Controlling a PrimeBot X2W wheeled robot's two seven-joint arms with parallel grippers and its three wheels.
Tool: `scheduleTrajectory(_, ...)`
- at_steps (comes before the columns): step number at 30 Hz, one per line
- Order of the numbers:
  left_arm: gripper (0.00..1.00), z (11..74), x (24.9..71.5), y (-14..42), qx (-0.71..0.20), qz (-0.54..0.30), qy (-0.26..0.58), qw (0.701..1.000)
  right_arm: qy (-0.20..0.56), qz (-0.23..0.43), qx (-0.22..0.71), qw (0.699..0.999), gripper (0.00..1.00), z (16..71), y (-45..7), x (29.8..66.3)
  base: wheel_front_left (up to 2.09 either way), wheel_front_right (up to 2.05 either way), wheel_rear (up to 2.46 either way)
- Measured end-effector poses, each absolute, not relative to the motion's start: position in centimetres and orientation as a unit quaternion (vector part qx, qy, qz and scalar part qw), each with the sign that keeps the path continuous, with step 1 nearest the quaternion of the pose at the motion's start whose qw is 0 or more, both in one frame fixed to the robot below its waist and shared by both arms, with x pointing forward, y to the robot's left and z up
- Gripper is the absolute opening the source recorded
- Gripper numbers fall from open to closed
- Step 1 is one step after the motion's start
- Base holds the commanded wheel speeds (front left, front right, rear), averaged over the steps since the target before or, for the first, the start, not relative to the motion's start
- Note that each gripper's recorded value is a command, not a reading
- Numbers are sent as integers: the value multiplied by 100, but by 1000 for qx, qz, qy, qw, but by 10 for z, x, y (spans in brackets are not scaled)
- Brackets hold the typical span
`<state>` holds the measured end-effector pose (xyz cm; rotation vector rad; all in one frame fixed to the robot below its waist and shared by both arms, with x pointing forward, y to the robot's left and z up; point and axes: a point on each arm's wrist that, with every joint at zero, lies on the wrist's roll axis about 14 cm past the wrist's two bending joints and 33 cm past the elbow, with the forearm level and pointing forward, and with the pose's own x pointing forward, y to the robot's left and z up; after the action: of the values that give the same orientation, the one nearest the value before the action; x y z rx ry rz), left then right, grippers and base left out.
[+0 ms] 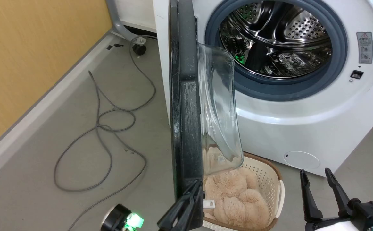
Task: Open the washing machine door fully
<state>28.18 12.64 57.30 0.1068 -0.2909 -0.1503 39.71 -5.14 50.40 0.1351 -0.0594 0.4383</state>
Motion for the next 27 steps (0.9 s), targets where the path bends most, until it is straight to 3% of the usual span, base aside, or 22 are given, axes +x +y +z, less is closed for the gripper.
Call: scheduleTrajectory(27,0,594,268,257,96,140,-156,973,-12,249,76,965,100,493,-28,398,0,0,0)
